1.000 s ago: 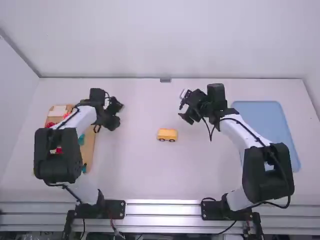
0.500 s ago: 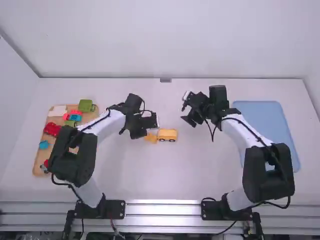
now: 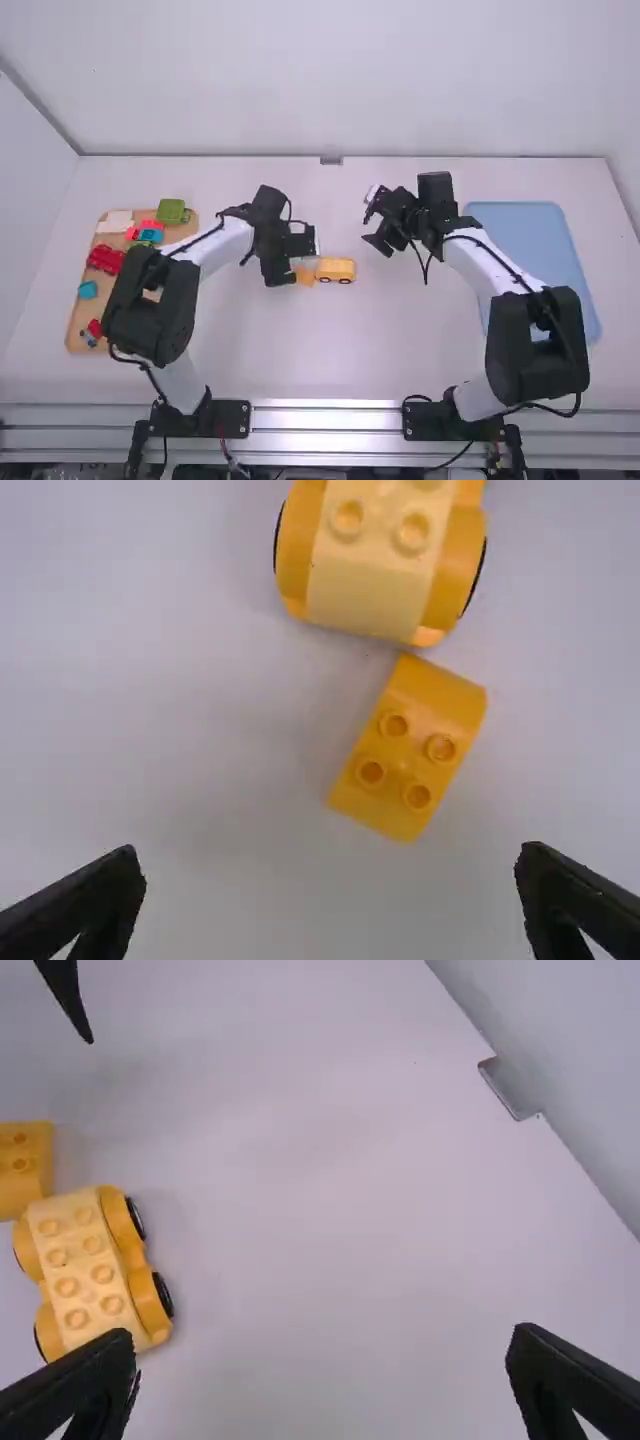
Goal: Assemble lego blocks to make yellow taxi
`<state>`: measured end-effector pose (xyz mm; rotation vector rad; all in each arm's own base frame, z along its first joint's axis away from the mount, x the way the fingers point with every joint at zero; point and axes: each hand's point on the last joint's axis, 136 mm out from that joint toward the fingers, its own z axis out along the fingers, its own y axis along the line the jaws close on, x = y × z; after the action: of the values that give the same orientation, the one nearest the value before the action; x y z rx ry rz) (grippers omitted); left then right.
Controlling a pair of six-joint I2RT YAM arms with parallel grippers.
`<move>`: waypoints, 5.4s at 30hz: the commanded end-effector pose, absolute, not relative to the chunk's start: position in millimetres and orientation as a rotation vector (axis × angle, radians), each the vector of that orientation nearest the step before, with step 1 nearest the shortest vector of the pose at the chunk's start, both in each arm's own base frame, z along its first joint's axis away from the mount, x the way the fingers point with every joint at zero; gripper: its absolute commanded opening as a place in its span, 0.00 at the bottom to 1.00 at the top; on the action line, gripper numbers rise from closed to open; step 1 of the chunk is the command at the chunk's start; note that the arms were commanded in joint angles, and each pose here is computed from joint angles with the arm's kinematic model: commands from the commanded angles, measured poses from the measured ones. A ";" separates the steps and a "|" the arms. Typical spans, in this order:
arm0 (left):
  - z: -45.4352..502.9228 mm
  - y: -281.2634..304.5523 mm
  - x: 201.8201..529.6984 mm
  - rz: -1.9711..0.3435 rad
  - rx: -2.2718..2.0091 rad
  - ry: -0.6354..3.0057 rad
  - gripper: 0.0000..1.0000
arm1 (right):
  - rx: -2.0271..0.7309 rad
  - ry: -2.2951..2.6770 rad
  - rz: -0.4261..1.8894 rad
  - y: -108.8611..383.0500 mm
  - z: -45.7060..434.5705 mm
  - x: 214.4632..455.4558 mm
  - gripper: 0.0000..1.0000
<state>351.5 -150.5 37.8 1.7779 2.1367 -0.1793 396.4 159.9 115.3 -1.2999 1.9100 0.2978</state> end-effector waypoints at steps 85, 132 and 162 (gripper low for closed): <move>14.5 -135.3 331.1 -0.730 1.604 1.719 0.22 | -1.408 1.866 0.349 172.1 114.1 377.8 0.98; 54.8 -205.4 349.7 -0.747 1.534 1.596 0.16 | -1.423 1.547 0.955 239.5 -34.2 333.7 0.99; 52.5 -216.1 345.1 -0.862 1.511 1.513 0.14 | -1.443 1.502 0.961 239.2 -31.9 330.3 0.36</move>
<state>346.8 -212.5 49.0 1.5255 1.5418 -0.8150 333.8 238.1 -25.2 -1.4368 1.4931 0.9478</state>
